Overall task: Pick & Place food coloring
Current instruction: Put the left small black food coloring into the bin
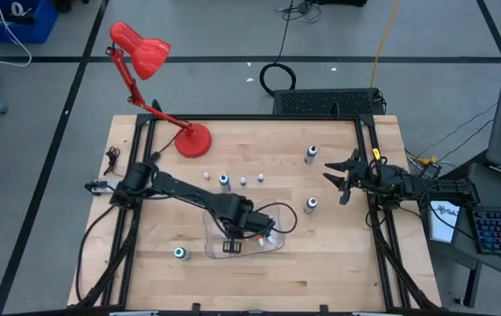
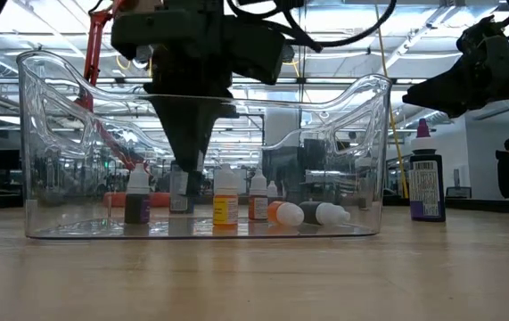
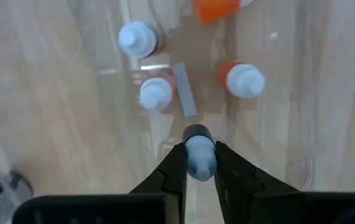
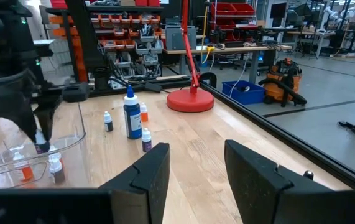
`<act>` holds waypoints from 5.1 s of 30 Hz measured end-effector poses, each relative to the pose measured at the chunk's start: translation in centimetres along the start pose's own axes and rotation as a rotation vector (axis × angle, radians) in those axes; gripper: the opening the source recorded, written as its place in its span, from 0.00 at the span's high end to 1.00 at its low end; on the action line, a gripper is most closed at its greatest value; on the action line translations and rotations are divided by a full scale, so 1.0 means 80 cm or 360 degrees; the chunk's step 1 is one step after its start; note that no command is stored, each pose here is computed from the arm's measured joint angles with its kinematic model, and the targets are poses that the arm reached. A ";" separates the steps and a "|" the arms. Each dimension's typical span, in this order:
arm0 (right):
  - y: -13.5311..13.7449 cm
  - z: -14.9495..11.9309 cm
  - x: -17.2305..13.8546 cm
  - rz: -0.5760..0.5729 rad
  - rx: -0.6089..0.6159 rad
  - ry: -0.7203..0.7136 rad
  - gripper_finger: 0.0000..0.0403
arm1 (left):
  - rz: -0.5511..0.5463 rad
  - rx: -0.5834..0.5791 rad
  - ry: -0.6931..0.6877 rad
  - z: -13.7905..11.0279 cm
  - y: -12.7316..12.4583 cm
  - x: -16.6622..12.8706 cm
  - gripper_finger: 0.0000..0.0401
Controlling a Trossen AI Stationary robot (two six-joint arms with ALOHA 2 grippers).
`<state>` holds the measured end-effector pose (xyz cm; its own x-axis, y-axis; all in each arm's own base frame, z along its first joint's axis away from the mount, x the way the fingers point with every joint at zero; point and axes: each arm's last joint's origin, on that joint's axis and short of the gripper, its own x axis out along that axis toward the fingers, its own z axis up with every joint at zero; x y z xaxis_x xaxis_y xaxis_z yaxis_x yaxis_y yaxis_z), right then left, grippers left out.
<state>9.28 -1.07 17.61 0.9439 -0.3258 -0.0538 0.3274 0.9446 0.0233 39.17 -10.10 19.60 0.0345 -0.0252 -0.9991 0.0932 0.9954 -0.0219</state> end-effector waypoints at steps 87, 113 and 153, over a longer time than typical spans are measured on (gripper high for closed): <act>0.000 0.001 0.000 0.0000 0.0001 -0.0001 0.65 | 0.0261 -0.0926 -0.0348 -0.173 0.113 -0.016 0.37; 0.000 0.000 0.000 0.0000 0.0000 0.0001 0.65 | -0.0044 -0.0812 -0.0378 -0.170 0.089 -0.002 0.37; 0.000 0.000 0.000 0.0000 0.0000 0.0001 0.65 | 0.0114 -0.0893 -0.0486 -0.176 0.111 0.019 0.37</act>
<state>9.28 -1.07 17.61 0.9439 -0.3258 -0.0542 0.3274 0.9446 0.0231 26.03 -0.04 17.34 0.3110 0.1007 -0.9450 -0.4521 0.8904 -0.0539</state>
